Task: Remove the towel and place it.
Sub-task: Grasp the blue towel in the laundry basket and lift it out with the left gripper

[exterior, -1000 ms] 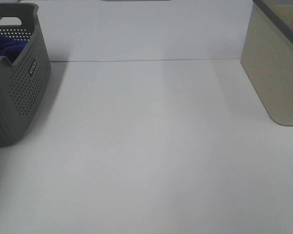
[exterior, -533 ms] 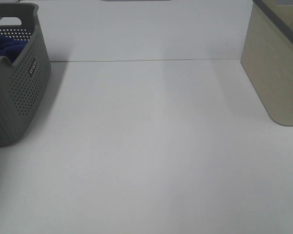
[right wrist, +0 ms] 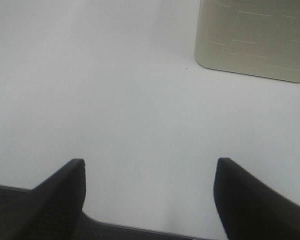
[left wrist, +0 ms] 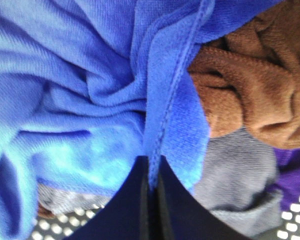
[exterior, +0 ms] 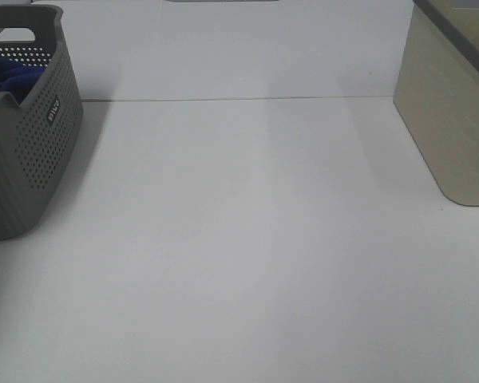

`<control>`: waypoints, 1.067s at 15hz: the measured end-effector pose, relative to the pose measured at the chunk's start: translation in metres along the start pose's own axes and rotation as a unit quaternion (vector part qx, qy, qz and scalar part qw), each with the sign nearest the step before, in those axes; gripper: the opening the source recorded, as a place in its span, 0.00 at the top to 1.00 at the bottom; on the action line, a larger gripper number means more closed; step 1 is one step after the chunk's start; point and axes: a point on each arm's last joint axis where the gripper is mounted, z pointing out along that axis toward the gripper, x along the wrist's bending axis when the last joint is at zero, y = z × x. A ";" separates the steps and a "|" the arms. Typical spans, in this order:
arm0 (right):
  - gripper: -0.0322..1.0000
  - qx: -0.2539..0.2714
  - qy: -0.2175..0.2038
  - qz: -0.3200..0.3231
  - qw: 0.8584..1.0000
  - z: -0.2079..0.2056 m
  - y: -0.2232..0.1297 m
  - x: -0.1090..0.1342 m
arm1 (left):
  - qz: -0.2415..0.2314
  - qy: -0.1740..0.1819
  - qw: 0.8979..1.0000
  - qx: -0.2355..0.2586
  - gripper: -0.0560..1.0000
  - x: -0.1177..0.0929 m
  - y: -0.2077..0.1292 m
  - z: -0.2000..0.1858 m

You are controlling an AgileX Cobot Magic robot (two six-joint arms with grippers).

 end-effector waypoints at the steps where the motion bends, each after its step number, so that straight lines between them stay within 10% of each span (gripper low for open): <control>1: 0.28 0.000 0.000 0.000 1.000 0.000 0.000 0.000 | -0.019 -0.002 1.000 0.002 0.95 0.003 -0.001 -0.008; 7: 0.28 0.000 0.000 0.000 1.000 0.000 0.000 0.000 | -0.161 0.116 0.979 -0.053 0.95 0.036 0.002 -0.087; 16: 0.28 0.000 0.000 0.000 1.000 0.000 0.000 0.000 | -0.147 0.251 0.955 -0.060 0.95 -0.004 0.038 -0.202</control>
